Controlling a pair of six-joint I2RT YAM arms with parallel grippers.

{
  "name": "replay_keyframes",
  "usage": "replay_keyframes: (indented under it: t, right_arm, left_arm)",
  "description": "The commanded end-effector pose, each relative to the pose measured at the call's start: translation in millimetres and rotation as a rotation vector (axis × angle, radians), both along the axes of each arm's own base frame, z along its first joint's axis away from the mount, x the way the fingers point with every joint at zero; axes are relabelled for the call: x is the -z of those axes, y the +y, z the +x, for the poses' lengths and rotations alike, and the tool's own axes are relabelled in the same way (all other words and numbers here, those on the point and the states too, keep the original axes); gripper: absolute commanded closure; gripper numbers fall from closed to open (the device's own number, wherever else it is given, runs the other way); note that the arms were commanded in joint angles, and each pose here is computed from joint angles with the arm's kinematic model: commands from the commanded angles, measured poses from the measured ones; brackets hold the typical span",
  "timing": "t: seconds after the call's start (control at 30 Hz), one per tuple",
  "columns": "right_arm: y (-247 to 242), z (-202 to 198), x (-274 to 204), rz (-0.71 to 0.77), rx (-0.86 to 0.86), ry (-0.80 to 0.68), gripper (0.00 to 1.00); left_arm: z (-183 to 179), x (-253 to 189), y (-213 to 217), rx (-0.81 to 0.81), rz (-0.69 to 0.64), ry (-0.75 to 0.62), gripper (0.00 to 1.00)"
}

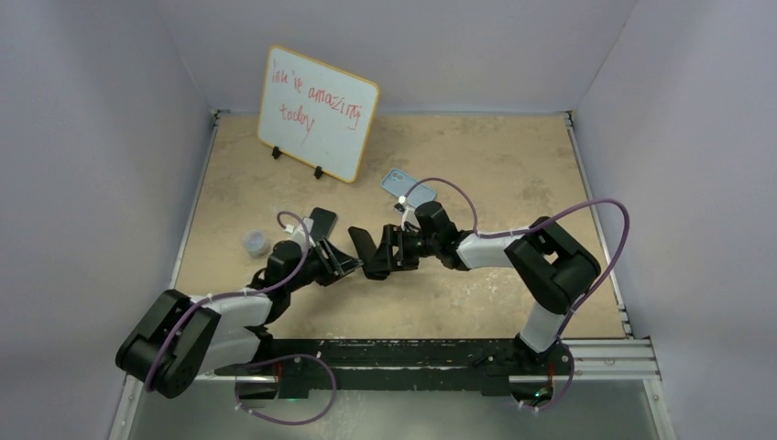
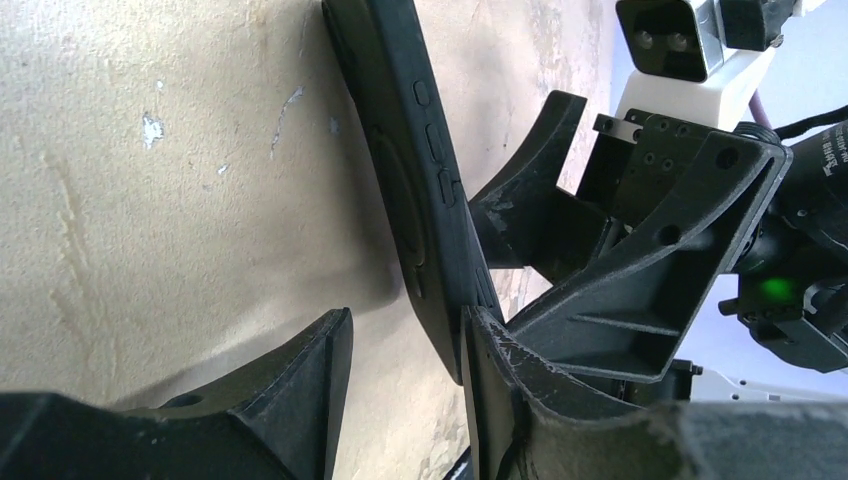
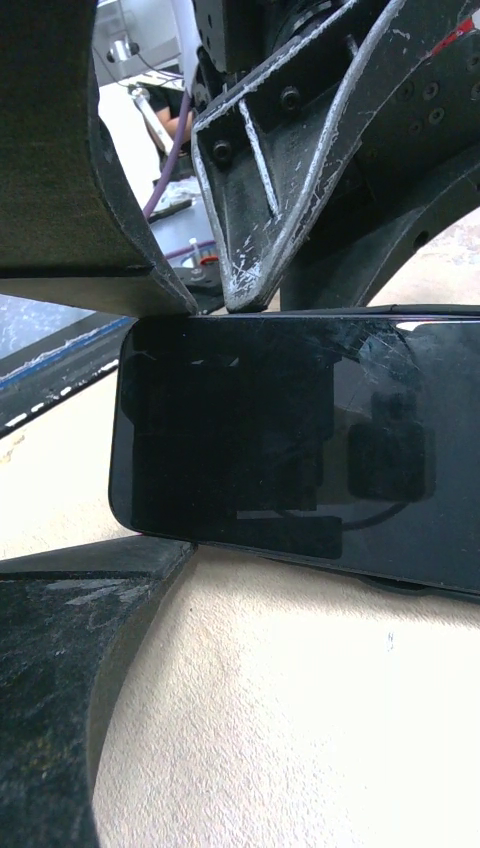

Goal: Take the phone out of the phone case
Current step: Remove the phone case from the phone.

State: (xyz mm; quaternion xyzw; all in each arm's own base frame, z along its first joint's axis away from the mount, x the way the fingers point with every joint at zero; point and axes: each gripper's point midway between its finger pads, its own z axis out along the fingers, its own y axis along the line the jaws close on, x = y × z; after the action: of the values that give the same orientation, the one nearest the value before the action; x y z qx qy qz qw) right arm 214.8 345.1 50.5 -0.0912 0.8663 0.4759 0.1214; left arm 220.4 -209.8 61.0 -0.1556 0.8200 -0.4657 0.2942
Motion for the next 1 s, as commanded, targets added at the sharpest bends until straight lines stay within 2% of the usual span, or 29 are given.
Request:
replay_keyframes:
  t: [0.0, 0.3, 0.5, 0.73, 0.97]
  right_arm:
    - [3.5, 3.1, -7.0, 0.036, -0.01, -0.02, 0.98]
    - [2.9, 2.1, -5.1, 0.029, -0.018, -0.02, 0.98]
    - [4.1, 3.1, -6.6, 0.035, -0.017, -0.02, 0.98]
    - [3.6, 1.7, -7.0, 0.037, -0.016, -0.014, 0.98]
    - [3.1, 0.8, -9.5, 0.043, -0.015, -0.015, 0.98]
  left_arm:
    - [8.9, -26.2, -17.3, 0.044, -0.074, -0.082, 0.55]
    - [9.0, -30.2, -18.1, 0.032, -0.081, -0.09, 0.55]
    - [5.5, -16.6, -18.3, 0.037, -0.058, -0.05, 0.59]
    - [0.8, -0.9, -15.9, 0.032, -0.025, -0.012, 0.69]
    - [-0.4, 21.8, 0.6, -0.017, 0.09, 0.022, 0.82]
